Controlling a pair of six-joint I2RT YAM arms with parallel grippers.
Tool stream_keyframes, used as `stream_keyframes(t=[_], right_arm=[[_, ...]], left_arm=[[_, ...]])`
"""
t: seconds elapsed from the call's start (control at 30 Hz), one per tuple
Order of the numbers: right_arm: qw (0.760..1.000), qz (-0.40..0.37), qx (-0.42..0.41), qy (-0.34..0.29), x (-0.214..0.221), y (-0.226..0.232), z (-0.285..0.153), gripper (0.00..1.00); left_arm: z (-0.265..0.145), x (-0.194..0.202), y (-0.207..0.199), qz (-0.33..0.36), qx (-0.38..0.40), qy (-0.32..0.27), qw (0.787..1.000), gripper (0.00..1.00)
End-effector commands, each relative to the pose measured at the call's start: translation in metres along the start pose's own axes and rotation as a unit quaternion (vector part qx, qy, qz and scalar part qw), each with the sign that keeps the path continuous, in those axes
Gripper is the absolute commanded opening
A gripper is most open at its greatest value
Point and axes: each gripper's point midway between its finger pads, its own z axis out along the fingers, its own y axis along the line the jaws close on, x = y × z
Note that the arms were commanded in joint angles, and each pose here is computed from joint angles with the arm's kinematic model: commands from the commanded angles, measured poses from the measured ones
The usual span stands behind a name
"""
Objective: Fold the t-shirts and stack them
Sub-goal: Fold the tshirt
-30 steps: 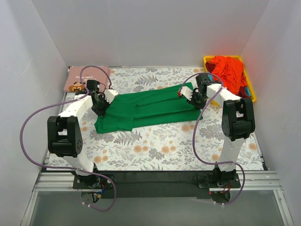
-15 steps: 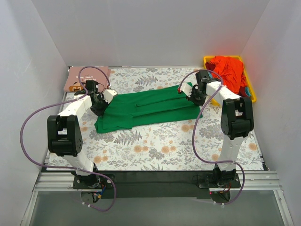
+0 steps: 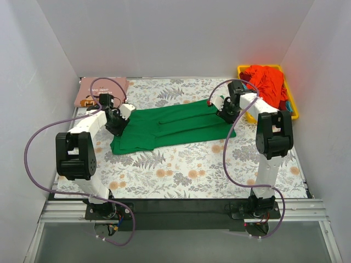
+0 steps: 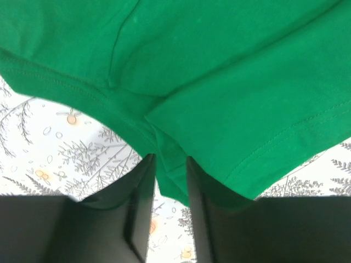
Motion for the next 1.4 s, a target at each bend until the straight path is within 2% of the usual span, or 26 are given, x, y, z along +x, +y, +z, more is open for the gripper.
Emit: stream_keyframes(t=[0.0, 0.03, 0.1, 0.2, 0.33, 0.4, 0.5, 0.83, 1.07, 1.17, 1.23, 1.27, 1.37], right_arm=[[0.998, 0.039, 0.03, -0.025, -0.006, -0.024, -0.029, 0.41], [0.998, 0.052, 0.031, -0.033, -0.008, -0.026, -0.036, 0.45], [0.994, 0.097, 0.019, -0.051, -0.005, -0.027, -0.054, 0.48], [0.983, 0.167, -0.019, -0.069, 0.005, -0.016, -0.07, 0.49], [0.962, 0.246, -0.086, -0.083, 0.018, 0.014, -0.072, 0.47], [0.953, 0.266, -0.113, -0.091, 0.018, 0.029, -0.069, 0.47], [0.943, 0.291, -0.133, -0.089, 0.018, 0.037, -0.06, 0.47], [0.926, 0.336, -0.158, -0.076, 0.025, 0.035, -0.024, 0.52], [0.917, 0.35, -0.177, -0.066, 0.03, 0.041, -0.004, 0.48], [0.917, 0.352, -0.176, -0.064, 0.031, 0.041, -0.002, 0.38], [0.918, 0.352, -0.173, -0.061, 0.033, 0.042, -0.002, 0.26], [0.917, 0.353, -0.173, -0.059, 0.033, 0.042, -0.003, 0.21], [0.919, 0.351, -0.171, -0.05, 0.038, 0.048, -0.005, 0.04]], left_arm=[[-0.018, -0.002, 0.017, -0.046, -0.009, -0.024, 0.999, 0.31], [-0.026, -0.01, 0.017, -0.066, 0.001, -0.042, 0.997, 0.37], [-0.043, -0.002, 0.017, -0.1, 0.015, -0.047, 0.994, 0.42], [-0.066, 0.004, 0.006, -0.154, 0.05, -0.066, 0.985, 0.46], [-0.078, 0.019, -0.025, -0.206, 0.101, -0.07, 0.971, 0.52], [-0.074, 0.03, -0.043, -0.23, 0.121, -0.063, 0.964, 0.57], [-0.061, 0.046, -0.058, -0.255, 0.128, -0.049, 0.957, 0.59], [-0.036, 0.06, -0.053, -0.273, 0.116, -0.027, 0.954, 0.61], [-0.013, 0.071, -0.052, -0.279, 0.12, -0.005, 0.953, 0.5], [-0.009, 0.076, -0.051, -0.279, 0.114, 0.003, 0.953, 0.4], [-0.008, 0.078, -0.052, -0.279, 0.115, 0.007, 0.953, 0.33], [-0.008, 0.081, -0.052, -0.279, 0.112, 0.013, 0.954, 0.23], [-0.01, 0.088, -0.055, -0.281, 0.115, 0.023, 0.952, 0.09]])
